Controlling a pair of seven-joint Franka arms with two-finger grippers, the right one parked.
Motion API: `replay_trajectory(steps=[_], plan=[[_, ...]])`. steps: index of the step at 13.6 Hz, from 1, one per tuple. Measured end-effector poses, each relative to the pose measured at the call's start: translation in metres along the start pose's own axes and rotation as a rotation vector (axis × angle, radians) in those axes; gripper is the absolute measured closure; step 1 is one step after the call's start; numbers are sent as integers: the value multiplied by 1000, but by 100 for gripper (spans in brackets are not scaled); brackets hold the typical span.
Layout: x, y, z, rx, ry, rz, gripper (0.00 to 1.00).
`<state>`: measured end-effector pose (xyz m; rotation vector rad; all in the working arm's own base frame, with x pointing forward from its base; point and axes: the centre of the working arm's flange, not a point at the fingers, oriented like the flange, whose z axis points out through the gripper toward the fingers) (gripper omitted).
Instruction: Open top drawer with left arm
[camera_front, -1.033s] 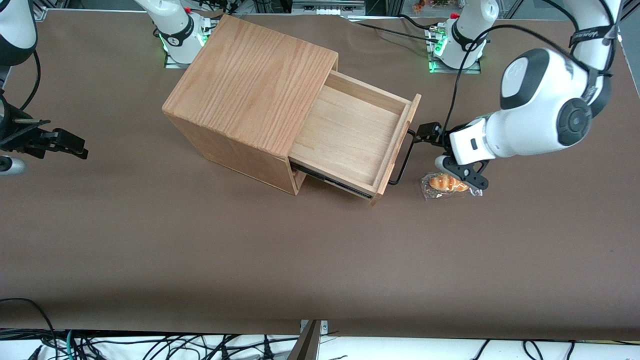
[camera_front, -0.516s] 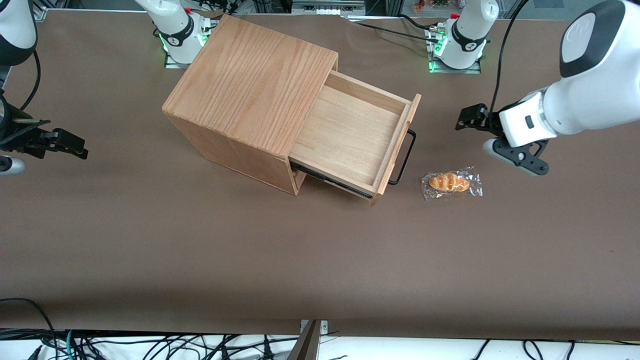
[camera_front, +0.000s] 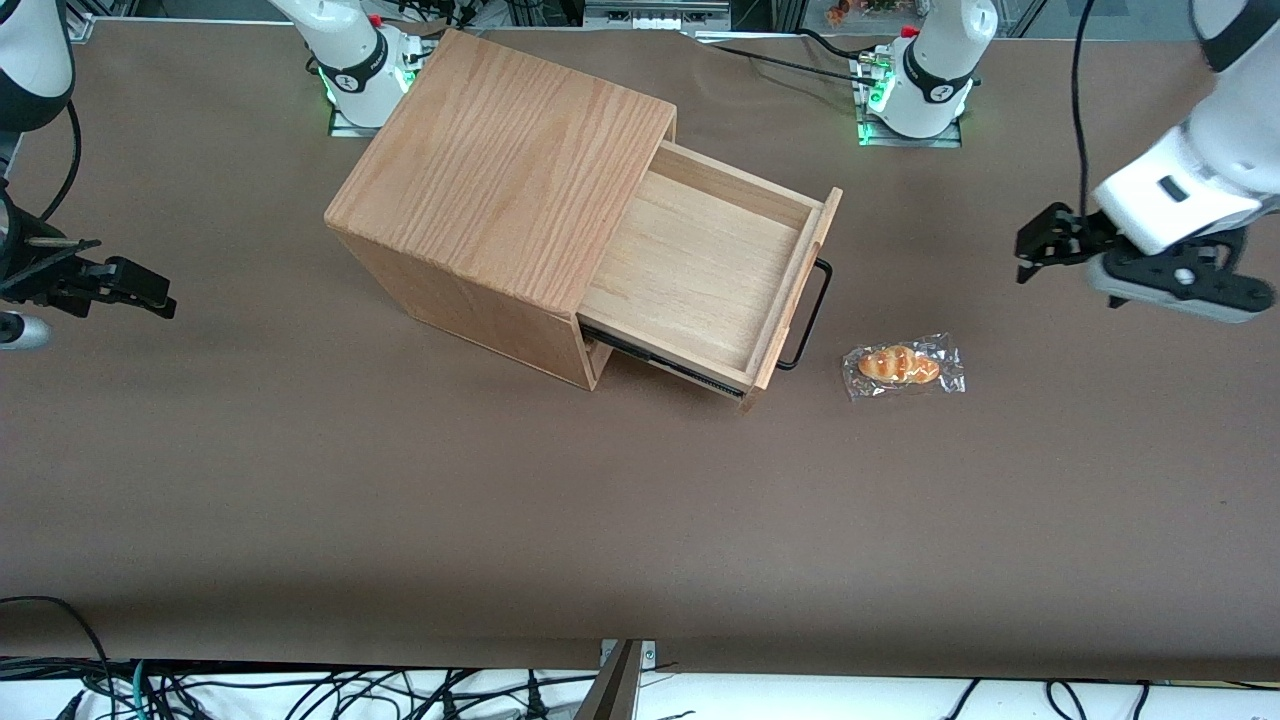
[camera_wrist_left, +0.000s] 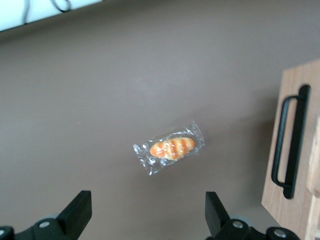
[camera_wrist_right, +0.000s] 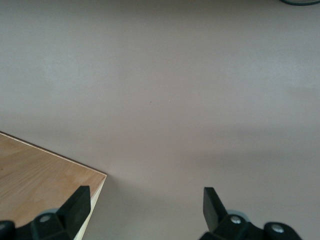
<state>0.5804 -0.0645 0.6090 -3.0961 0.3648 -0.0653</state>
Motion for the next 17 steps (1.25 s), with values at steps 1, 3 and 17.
replay_trajectory(steps=[1, 3, 17], plan=[[-3, -4, 0, 1, -2, -33, 0], [-7, -1, 4, -1, -13, -84, 0], [-16, 7, 11, -44, -78, -148, 0]])
